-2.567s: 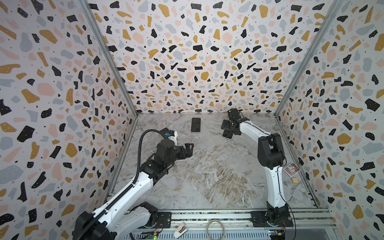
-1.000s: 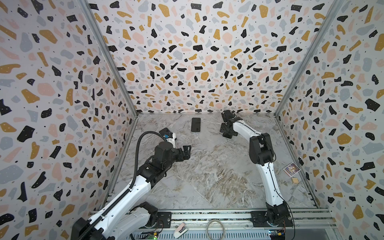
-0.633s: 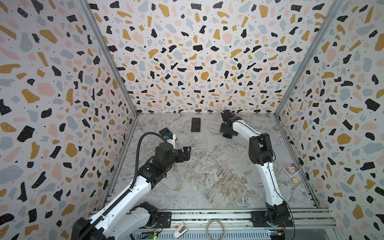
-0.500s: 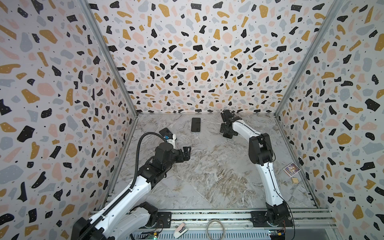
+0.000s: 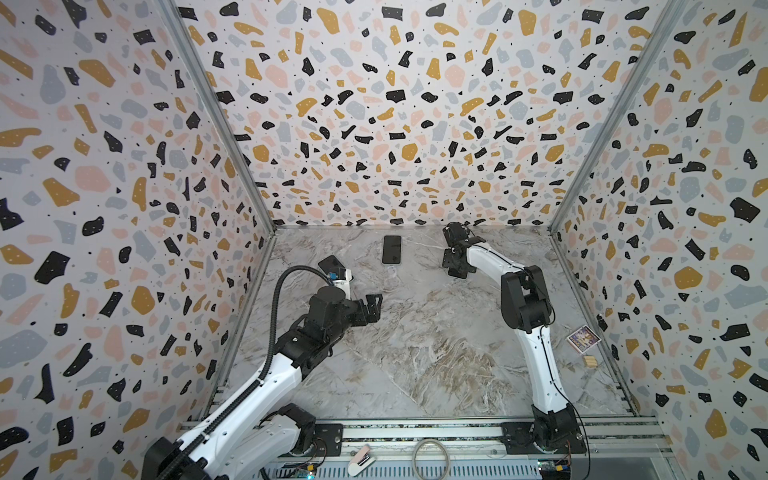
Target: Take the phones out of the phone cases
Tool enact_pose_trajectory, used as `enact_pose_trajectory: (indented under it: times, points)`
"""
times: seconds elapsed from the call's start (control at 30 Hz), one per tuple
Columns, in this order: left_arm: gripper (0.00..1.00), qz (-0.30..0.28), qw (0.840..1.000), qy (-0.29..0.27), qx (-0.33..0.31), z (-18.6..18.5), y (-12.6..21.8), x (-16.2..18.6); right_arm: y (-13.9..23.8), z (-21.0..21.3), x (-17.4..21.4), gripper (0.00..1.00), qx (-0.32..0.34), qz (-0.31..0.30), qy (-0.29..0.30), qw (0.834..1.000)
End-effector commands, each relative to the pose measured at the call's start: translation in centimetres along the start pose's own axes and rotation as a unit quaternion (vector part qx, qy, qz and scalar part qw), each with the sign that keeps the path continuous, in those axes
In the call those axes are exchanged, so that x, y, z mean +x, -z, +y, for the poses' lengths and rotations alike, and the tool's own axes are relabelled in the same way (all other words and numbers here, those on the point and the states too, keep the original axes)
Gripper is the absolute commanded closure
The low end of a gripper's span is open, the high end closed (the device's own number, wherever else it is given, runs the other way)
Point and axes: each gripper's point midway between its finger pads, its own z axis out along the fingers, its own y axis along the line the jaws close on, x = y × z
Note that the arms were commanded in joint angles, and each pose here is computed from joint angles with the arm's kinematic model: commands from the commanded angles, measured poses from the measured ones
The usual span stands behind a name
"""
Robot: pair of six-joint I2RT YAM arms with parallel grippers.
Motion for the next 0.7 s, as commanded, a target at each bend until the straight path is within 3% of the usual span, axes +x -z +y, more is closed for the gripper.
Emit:
enact_pose_trajectory:
  times: [0.0,0.33,0.67]
  points:
    - [0.00,-0.007,1.000,0.008,0.026,-0.9,-0.3,-0.2,1.0,-1.7,1.3,0.39,0.010,0.011,0.015,1.000]
    - [0.00,0.001,0.992,0.064,0.108,-3.8,-1.7,-0.2,5.0,-2.0,1.5,0.47,-0.043,-0.046,0.017,0.998]
    - [0.00,0.017,0.975,0.136,0.173,-6.2,-3.9,-0.5,8.9,-1.3,3.2,0.47,-0.080,-0.086,0.044,0.992]
